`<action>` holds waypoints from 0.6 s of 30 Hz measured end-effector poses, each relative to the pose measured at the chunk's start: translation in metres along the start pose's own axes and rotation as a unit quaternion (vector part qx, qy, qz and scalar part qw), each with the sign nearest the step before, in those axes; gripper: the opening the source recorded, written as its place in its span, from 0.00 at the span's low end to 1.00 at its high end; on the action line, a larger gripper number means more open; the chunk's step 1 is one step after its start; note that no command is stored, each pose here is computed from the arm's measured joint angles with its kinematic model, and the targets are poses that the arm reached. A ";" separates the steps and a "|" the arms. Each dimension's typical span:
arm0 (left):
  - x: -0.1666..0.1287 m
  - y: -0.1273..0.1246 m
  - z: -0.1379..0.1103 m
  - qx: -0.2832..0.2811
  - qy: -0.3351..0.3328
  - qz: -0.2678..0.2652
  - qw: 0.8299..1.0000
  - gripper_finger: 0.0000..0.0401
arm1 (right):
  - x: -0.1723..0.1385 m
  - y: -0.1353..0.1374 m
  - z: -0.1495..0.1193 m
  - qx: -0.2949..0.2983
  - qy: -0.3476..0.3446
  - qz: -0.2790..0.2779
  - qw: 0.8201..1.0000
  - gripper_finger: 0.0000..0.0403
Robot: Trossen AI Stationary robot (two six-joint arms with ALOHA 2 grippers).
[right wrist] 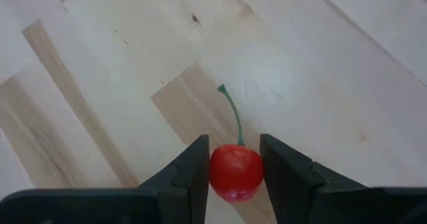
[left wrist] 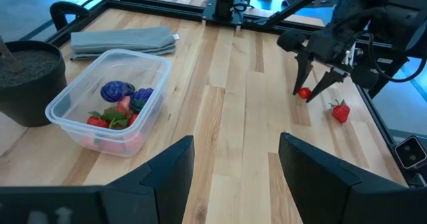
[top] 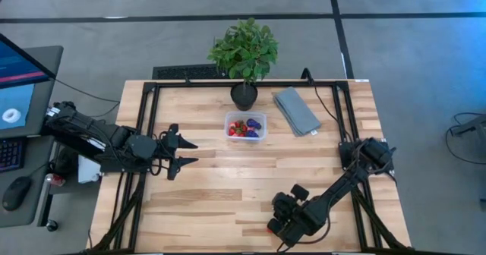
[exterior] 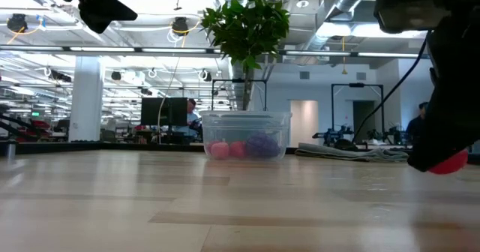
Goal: Pick and placing Produce into tupperware
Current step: Put the cherry into the transparent bin
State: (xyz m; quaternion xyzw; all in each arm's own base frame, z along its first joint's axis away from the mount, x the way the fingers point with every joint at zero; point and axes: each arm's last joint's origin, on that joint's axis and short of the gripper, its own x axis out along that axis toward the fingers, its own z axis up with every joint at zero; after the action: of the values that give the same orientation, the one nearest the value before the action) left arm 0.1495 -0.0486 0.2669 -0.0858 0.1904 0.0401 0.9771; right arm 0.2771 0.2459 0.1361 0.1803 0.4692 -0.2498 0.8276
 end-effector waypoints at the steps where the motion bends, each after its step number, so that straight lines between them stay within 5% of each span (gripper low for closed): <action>1: 0.000 0.000 0.000 0.000 0.000 0.000 1.000 0.52 | -0.002 0.000 0.001 0.001 -0.003 0.001 1.000 0.35; 18: 0.000 0.000 0.000 -0.001 -0.002 -0.001 1.000 0.52 | -0.041 -0.014 0.035 0.031 -0.112 0.002 0.993 0.34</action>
State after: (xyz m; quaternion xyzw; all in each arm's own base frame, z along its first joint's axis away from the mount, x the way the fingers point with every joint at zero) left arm 0.1496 -0.0487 0.2673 -0.0872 0.1886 0.0396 0.9774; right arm 0.2748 0.2256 0.1882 0.1775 0.3653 -0.2810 0.8695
